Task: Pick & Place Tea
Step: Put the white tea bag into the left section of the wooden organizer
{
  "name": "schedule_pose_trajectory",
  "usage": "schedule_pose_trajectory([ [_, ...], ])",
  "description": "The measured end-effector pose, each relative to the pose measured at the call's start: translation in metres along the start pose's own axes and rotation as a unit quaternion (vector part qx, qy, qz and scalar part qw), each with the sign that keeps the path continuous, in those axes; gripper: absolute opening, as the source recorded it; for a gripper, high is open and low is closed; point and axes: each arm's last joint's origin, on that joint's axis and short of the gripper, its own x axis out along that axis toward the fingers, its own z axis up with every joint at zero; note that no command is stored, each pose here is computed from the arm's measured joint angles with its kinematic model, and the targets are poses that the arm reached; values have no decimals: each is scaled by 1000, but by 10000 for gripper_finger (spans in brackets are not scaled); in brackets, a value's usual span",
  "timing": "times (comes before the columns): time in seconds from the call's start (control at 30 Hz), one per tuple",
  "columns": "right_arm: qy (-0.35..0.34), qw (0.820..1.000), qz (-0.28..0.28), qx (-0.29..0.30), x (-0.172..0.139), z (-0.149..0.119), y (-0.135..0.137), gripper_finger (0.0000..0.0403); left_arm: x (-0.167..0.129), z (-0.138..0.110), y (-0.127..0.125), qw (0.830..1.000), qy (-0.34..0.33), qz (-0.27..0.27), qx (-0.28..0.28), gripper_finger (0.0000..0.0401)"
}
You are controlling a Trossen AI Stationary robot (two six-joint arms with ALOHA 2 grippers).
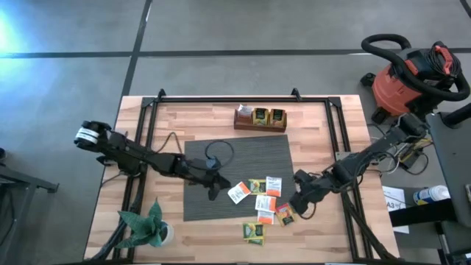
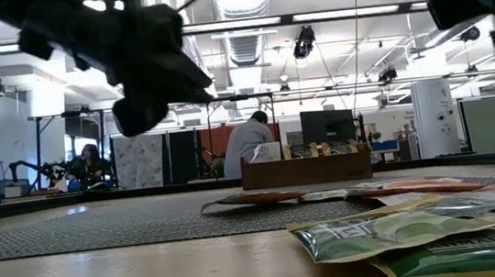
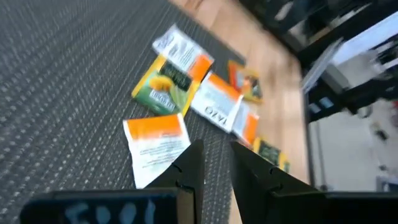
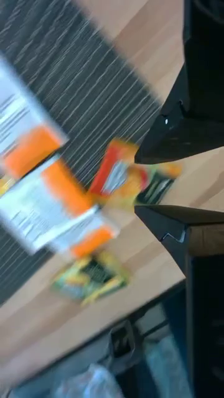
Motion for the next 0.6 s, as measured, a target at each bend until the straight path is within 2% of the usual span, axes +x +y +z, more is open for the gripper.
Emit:
schedule_pose_trajectory([
  [0.2, -96, 994, 57, -12, -1, 7, 12, 116, 42, -4, -3, 994, 94, 27, -47, 69],
  [0.3, -113, 990, 87, -13, 1, 11, 19, 116, 56, -10, -7, 985, 151, 24, -81, 69],
  [0.43, -113, 985, 127, -11, 9, 15, 29, 116, 62, -26, -19, 977, 193, 23, -81, 69],
  [0.6, -103, 990, 100, -10, 32, 19, 34, 116, 59, -43, -28, 976, 185, 49, -105, 69],
])
